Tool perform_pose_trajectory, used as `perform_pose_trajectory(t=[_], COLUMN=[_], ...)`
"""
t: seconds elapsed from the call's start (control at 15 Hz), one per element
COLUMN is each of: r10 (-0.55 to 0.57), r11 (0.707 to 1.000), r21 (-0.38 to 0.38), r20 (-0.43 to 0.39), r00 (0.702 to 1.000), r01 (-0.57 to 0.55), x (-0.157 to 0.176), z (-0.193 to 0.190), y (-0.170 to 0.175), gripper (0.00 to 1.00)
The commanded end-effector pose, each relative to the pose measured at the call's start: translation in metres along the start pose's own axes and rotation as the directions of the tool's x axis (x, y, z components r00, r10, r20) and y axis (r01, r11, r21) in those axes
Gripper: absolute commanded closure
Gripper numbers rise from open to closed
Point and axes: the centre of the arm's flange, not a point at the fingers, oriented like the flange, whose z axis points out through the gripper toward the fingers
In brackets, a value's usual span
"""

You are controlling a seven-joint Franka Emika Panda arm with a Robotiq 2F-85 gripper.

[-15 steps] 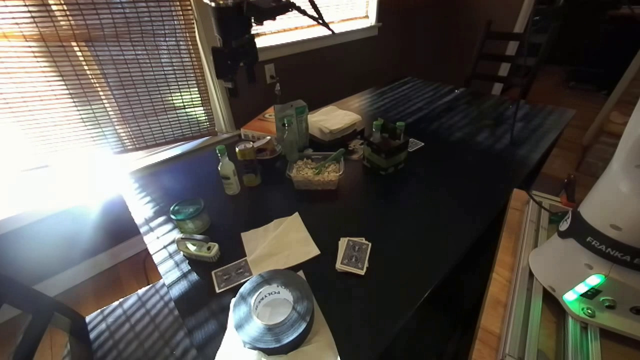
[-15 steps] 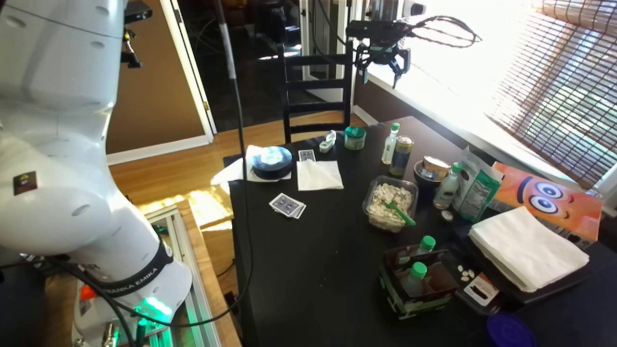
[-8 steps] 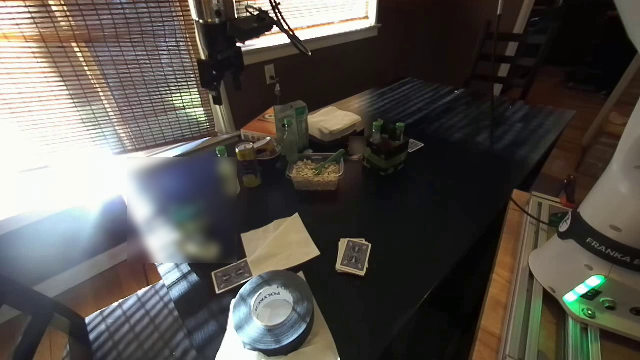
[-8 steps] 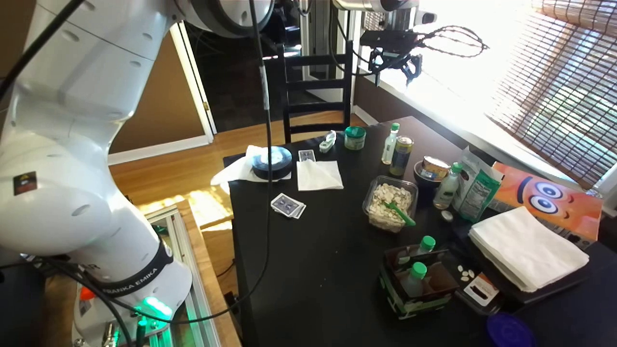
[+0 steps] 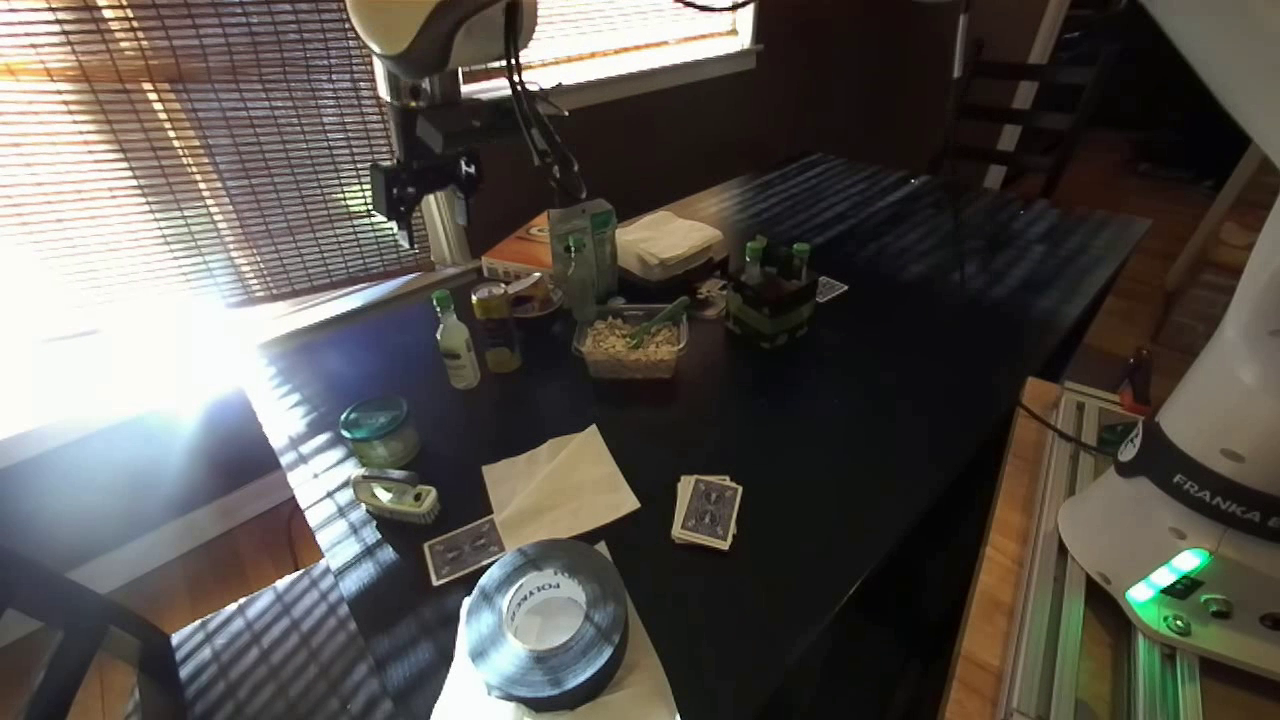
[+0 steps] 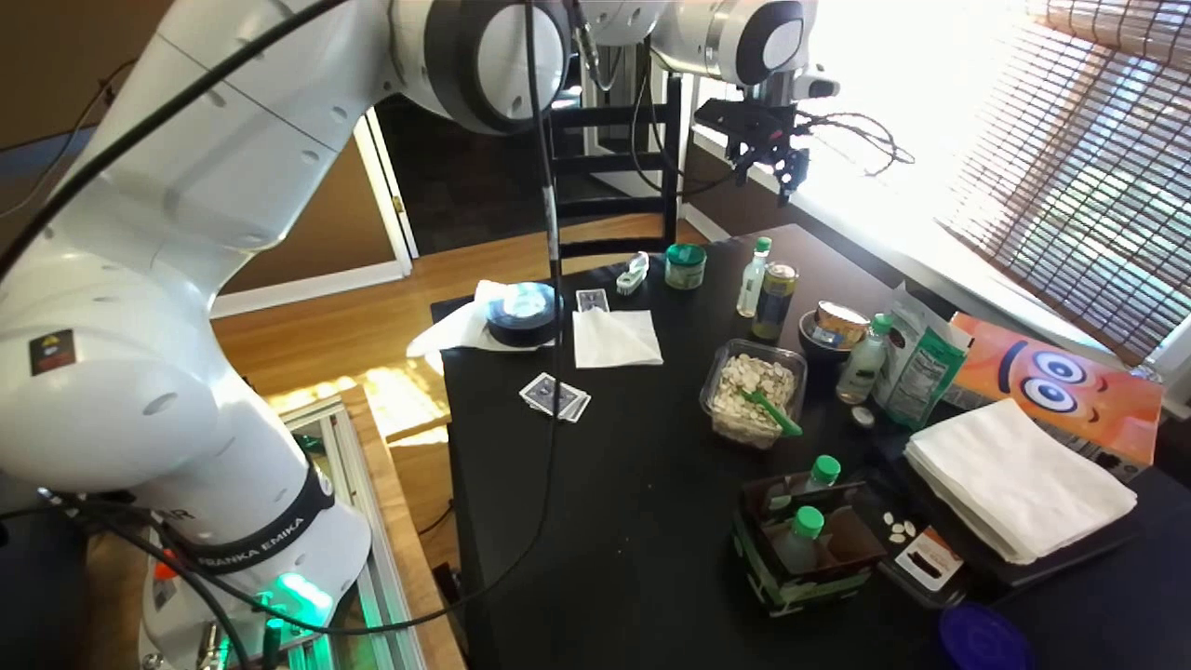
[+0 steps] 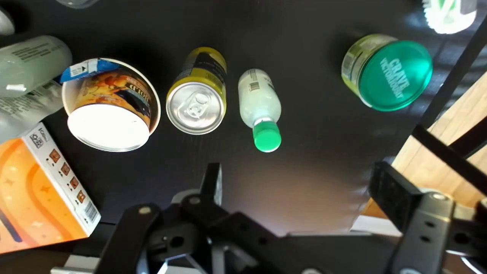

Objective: Put the white bottle on the left inside the case of bottles

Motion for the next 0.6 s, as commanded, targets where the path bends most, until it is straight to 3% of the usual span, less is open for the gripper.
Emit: perform_pose_trajectory(t=[0.0, 0.2, 0.53], r10=[0.119, 0.161, 0.139], r11=[0.992, 0.983, 0.989], r21=[-0.042, -0.081, -0.055], r20=[-0.078, -0.078, -0.006], r00=[0.990, 0.984, 0.990], r01=[-0.123, -0.167, -0.139], x=[0.046, 0.049, 0.046], z=[0.046, 0.067, 0.086], y=[-0.005, -0.008, -0.023], gripper=[0.00, 0.00, 0.00])
